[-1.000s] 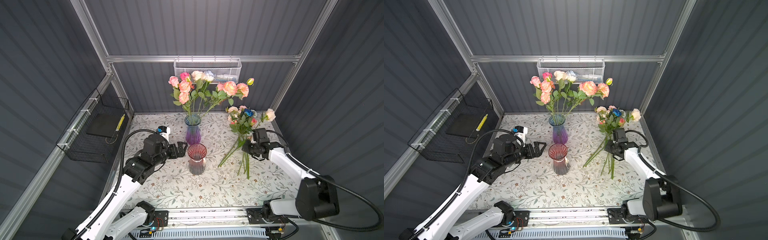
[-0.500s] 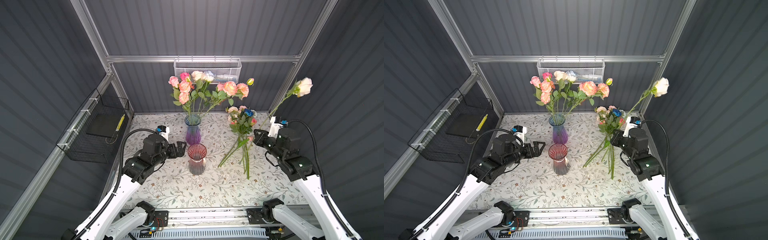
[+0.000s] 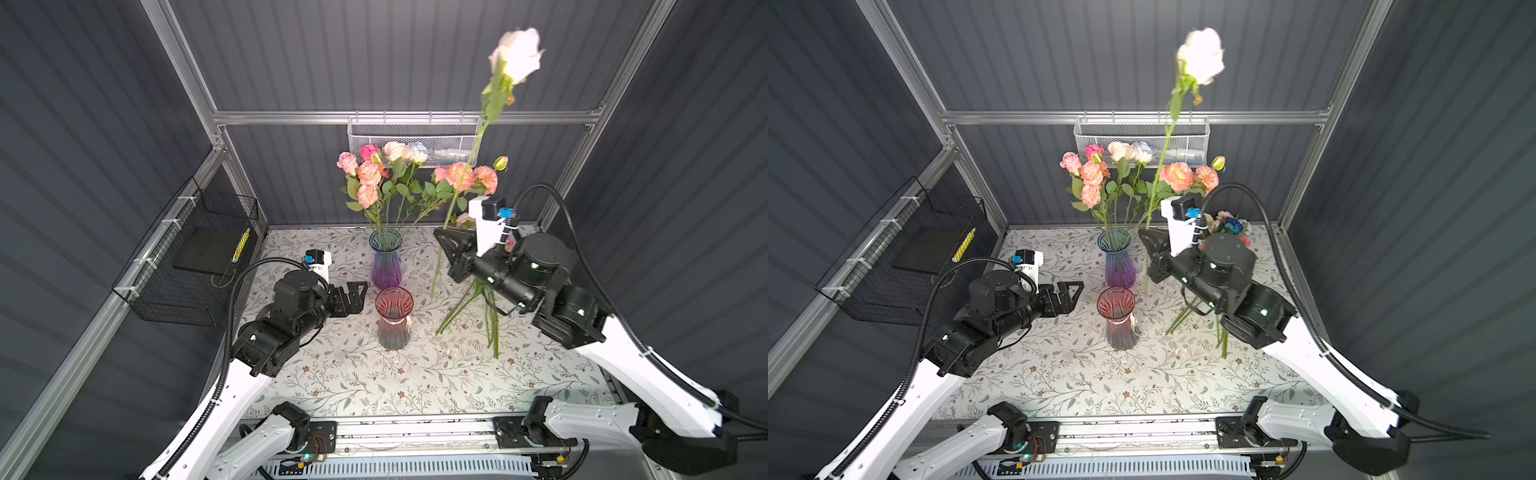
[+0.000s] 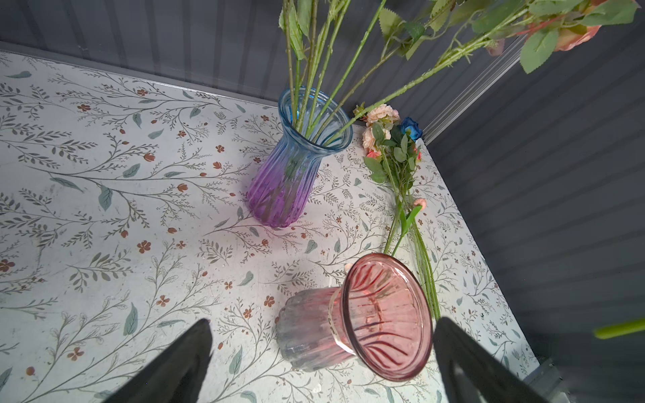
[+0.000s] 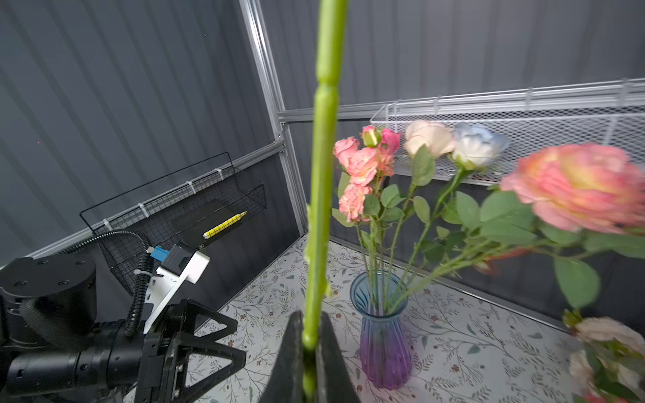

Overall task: Arrange the flowers into the vase
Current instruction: 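Lift the white rose upright with the right gripper and carry it over the pink vase, then lower the white rose stem into the pink vase and open the right gripper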

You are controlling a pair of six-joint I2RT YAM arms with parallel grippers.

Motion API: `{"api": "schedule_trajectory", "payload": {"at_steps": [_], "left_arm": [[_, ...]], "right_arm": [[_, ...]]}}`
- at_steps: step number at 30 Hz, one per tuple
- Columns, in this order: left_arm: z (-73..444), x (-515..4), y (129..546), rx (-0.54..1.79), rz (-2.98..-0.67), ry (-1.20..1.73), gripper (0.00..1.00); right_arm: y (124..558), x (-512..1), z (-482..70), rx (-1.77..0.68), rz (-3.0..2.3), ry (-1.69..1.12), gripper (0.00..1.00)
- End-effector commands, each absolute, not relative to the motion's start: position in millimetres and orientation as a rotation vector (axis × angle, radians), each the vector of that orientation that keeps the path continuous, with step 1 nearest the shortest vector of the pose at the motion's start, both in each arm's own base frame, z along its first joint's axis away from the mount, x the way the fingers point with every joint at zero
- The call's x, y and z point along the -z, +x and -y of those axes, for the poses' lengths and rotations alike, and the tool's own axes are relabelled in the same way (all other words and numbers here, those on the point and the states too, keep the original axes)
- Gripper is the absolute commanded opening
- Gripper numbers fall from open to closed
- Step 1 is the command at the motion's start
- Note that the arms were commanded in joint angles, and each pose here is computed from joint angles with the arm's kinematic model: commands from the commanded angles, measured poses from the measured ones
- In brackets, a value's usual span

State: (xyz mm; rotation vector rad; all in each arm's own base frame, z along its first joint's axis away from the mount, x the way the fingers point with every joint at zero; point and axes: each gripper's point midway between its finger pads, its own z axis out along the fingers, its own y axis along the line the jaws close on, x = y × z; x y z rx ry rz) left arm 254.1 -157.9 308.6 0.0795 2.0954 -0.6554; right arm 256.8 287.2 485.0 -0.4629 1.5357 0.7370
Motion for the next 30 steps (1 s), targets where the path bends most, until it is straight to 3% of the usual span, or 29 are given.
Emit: {"api": "schedule_trajectory", "payload": {"at_steps": [1, 9, 18, 20, 24, 30], "left_arm": [[154.2, -315.2, 249.1, 0.641, -2.087, 0.094, 1.00], [153.9, -312.6, 245.6, 0.656, -2.091, 0.091, 1.00], [158.1, -311.9, 246.0, 0.678, -2.089, 0.102, 1.00], [158.7, -311.0, 246.5, 0.679, -2.091, 0.103, 1.00], [160.2, -310.5, 248.6, 0.680, -2.089, 0.104, 1.00], [163.7, -308.4, 252.0, 0.687, -2.091, 0.108, 1.00]], "right_arm": [[263.9, -490.7, -320.9, -0.741, -1.451, -0.524, 0.00], [282.1, -429.3, -372.8, -0.765, -1.486, -0.586, 0.00], [288.2, -329.4, -374.6, -0.708, -1.649, -0.582, 0.00], [284.3, -317.7, -372.0, -0.700, -1.678, -0.589, 0.08], [276.3, -307.3, -362.5, -0.703, -1.723, -0.584, 0.33], [263.4, -306.9, -343.9, -0.722, -1.750, -0.556, 0.53]]}}
